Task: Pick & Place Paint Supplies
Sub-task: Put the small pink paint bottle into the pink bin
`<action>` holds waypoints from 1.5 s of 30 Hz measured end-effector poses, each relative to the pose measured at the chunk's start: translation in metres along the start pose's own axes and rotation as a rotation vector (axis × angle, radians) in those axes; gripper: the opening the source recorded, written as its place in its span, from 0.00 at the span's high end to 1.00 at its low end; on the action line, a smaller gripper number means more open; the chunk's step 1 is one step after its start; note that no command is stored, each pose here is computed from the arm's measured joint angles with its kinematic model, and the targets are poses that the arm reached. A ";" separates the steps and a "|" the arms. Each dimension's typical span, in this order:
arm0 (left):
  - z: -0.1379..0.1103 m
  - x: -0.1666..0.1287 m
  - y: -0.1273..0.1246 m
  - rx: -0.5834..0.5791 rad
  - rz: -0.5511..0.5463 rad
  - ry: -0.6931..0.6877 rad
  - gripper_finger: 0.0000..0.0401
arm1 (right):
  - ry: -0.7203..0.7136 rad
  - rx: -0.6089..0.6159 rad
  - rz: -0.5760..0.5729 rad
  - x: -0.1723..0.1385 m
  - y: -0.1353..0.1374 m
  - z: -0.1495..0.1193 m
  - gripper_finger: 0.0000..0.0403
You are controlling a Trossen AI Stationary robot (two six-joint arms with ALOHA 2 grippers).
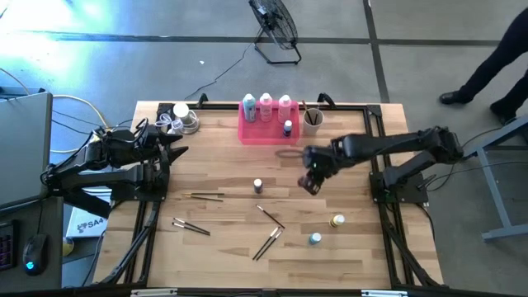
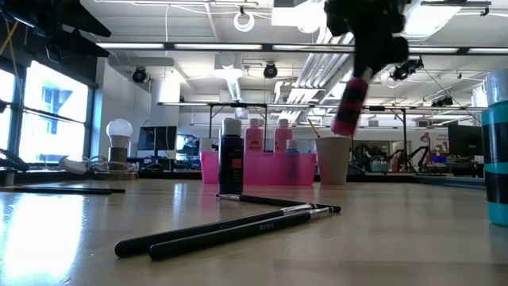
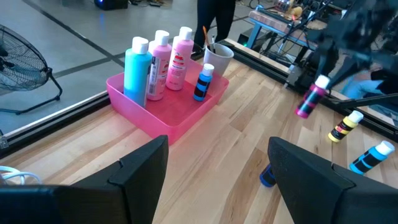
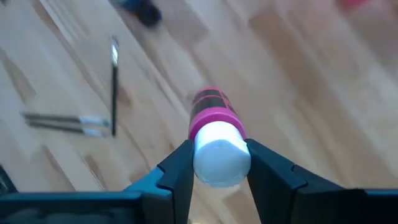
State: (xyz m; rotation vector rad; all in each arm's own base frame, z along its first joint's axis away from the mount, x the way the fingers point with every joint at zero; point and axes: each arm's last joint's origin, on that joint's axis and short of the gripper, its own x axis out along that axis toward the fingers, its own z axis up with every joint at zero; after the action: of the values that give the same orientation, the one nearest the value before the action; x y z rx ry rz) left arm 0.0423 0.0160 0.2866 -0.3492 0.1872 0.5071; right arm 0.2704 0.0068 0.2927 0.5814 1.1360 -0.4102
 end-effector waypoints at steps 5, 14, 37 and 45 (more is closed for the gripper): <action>0.000 0.000 0.000 0.000 0.000 0.000 0.32 | -0.096 -0.007 0.029 -0.024 -0.009 0.027 0.72; 0.000 0.000 0.000 0.000 0.000 0.000 0.32 | -0.192 -0.027 0.032 -0.041 -0.015 0.072 0.69; 0.000 0.000 0.000 0.032 0.000 0.000 0.32 | -0.132 -0.146 -0.137 0.004 -0.043 0.201 0.68; 0.001 0.000 0.001 0.034 0.049 -0.018 0.32 | -0.075 -0.138 -0.208 0.036 -0.064 0.213 0.72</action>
State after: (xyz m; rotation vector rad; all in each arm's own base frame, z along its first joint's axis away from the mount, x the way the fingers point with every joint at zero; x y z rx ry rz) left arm 0.0416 0.0173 0.2866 -0.3070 0.1874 0.5546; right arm 0.4004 -0.1765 0.3094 0.3254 1.1463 -0.5238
